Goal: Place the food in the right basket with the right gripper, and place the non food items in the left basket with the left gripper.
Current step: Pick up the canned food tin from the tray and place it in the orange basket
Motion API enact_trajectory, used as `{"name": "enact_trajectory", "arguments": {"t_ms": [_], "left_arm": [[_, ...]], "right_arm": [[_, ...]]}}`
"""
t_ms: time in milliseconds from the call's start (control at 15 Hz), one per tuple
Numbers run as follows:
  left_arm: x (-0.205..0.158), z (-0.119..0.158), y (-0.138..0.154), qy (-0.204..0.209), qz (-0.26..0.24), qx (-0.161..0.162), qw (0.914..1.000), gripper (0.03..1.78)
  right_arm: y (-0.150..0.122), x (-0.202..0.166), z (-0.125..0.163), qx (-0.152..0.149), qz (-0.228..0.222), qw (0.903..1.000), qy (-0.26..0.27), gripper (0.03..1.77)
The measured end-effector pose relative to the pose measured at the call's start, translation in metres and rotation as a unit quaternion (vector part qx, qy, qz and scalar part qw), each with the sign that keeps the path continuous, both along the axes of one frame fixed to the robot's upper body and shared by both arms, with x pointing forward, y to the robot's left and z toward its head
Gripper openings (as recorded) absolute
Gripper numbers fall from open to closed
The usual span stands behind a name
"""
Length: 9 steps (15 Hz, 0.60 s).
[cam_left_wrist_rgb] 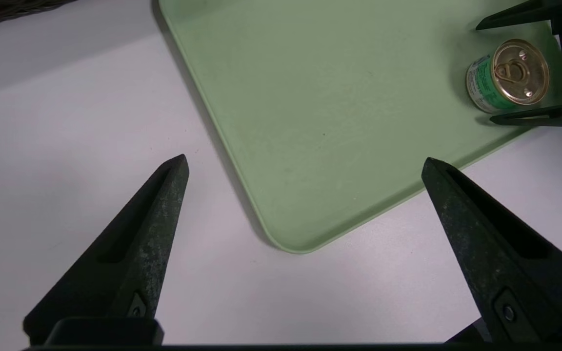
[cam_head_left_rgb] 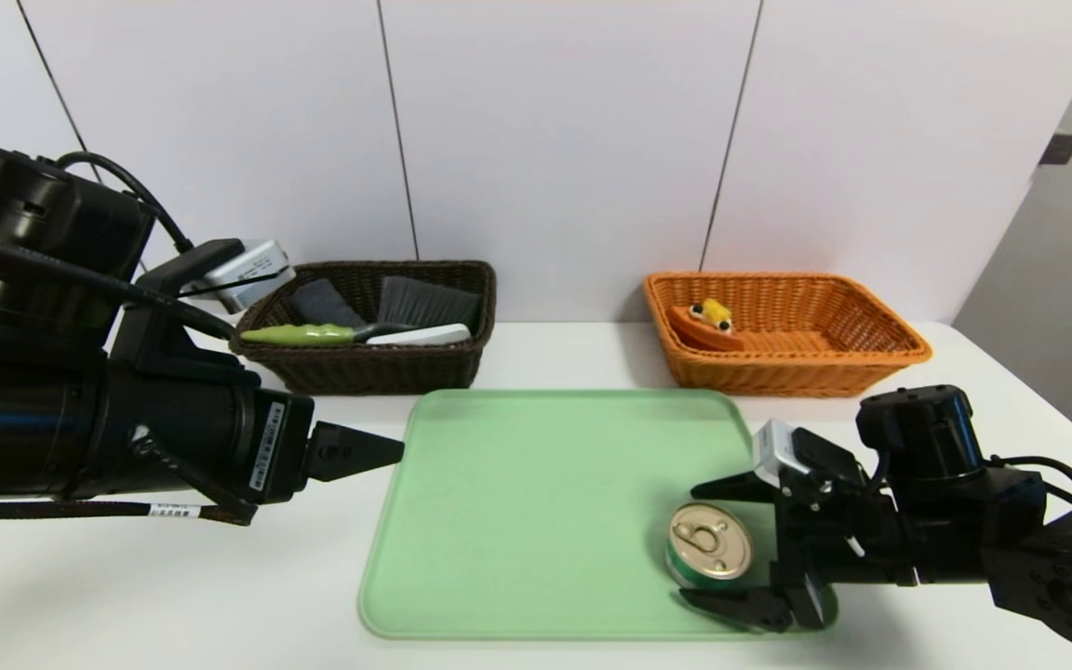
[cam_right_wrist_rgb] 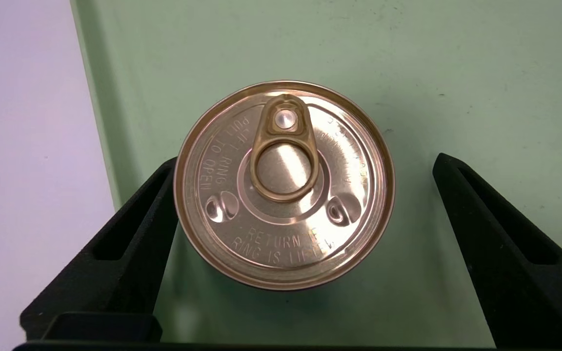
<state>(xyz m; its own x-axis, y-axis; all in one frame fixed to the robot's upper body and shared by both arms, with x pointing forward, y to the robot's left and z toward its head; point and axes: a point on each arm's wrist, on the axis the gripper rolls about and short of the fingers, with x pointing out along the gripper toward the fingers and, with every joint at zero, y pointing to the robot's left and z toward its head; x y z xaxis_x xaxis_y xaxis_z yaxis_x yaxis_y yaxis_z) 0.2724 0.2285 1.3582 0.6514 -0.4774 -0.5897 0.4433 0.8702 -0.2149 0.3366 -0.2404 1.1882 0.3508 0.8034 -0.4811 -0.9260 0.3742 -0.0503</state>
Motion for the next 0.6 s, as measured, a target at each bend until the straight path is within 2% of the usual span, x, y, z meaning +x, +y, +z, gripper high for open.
{"name": "enact_trajectory", "arguments": {"t_ms": [467, 600], "left_arm": [[0.0001, -0.0009, 0.0, 0.001, 0.001, 0.001, 1.0, 1.69], [0.0003, -0.0009, -0.0001, 0.001, 0.001, 0.001, 1.0, 1.69]], "right_arm": [[0.0058, 0.0032, 0.0008, 0.008, -0.001, 0.9999, 0.011, 1.71], [0.006, 0.0032, 0.0007, 0.008, -0.001, 0.9999, 0.012, 1.4]]}}
